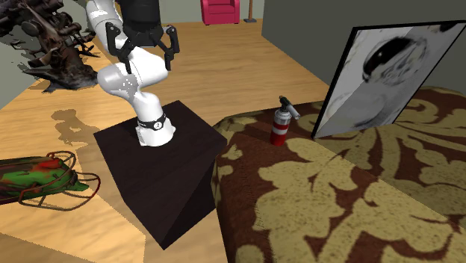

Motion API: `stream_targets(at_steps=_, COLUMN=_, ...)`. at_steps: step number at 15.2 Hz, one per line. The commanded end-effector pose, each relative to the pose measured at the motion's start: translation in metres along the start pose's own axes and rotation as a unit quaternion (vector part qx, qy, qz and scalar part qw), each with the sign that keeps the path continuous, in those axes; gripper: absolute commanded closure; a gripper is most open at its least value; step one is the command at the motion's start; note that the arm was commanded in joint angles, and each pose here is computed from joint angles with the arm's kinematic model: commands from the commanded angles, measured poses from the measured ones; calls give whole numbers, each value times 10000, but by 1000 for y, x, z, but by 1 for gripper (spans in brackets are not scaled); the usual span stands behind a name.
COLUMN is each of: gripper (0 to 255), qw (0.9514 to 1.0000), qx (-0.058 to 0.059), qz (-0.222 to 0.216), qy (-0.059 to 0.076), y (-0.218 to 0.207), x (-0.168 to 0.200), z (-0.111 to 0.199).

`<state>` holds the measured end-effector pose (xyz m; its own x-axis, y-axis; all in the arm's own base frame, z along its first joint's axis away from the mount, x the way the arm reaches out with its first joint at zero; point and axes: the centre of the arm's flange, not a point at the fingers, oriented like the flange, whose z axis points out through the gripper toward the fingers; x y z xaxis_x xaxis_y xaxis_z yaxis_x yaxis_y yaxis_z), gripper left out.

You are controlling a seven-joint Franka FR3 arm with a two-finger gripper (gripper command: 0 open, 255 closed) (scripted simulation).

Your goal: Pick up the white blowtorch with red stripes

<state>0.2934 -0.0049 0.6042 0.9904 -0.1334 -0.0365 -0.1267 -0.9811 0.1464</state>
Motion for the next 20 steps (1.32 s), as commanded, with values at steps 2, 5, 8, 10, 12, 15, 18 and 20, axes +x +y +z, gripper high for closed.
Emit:
stream_targets(at_steps=2, gripper=0, qw=10000, qx=16, qz=39, qy=6, y=-12, x=1, z=4)
stream_targets(at_steps=5, gripper=0, qw=9999, qx=64, qz=157, qy=23, y=-48, x=4, z=16)
stream_targets(at_steps=8, gripper=0, qw=9995, qx=112, qz=276, qy=41, y=-84, x=7, z=27)
stream_targets(at_steps=10, gripper=0, qw=9993, qx=144, qz=354, qy=52, y=-109, x=11, z=34)
stream_targets(at_steps=12, gripper=0, qw=9989, qx=176, qz=433, qy=64, y=-133, x=14, z=42)
stream_targets(at_steps=15, gripper=0, qw=9982, qx=224, qz=551, qy=81, y=-169, x=20, z=52)
stream_targets(at_steps=18, gripper=0, qw=9973, qx=272, qz=669, qy=99, y=-205, x=27, z=62)
stream_targets(at_steps=20, gripper=0, qw=9967, qx=304, qz=747, qy=111, y=-229, x=32, z=69)
